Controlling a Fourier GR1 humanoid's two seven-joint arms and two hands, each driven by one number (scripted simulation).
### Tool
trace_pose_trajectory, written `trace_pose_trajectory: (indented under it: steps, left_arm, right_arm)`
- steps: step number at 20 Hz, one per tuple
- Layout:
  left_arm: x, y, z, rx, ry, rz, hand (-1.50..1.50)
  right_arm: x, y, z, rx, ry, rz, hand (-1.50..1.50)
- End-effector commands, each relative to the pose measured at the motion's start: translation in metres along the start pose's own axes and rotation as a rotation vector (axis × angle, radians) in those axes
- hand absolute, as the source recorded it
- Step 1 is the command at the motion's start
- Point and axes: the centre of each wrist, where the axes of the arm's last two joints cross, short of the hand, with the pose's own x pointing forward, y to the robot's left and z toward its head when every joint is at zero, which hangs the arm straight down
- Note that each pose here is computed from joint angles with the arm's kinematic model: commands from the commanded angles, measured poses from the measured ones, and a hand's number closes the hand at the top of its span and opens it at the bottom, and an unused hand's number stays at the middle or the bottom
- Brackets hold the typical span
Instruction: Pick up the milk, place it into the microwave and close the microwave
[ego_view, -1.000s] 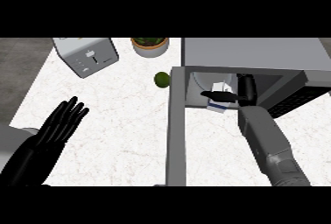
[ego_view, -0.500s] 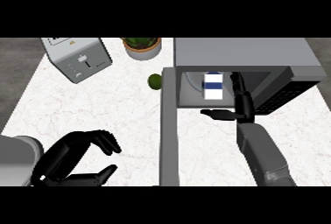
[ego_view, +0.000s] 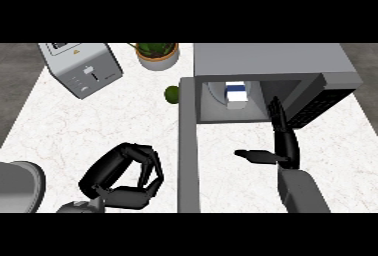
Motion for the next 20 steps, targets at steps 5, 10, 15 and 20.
trace_pose_trajectory:
  steps: [5, 10, 15, 20]
  left_arm:
    - [-0.023, -0.033, -0.038, -0.193, 0.084, -0.018, 1.5]
    - [-0.038, -0.079, -0.037, -0.272, 0.096, 0.036, 1.5]
    - [-0.056, -0.119, -0.055, -0.346, 0.104, -0.044, 1.5]
    - [-0.052, -0.156, -0.064, -0.299, 0.069, -0.073, 1.5]
  right_arm:
    - [0.042, -0.033, 0.052, 0.025, -0.029, 0.025, -1.5]
    - [0.08, -0.042, 0.086, -0.02, -0.067, 0.011, -1.5]
    - [0.117, -0.058, 0.084, -0.042, -0.085, 0.024, -1.5]
    - [0.147, -0.083, 0.11, -0.017, -0.118, -0.015, -1.5]
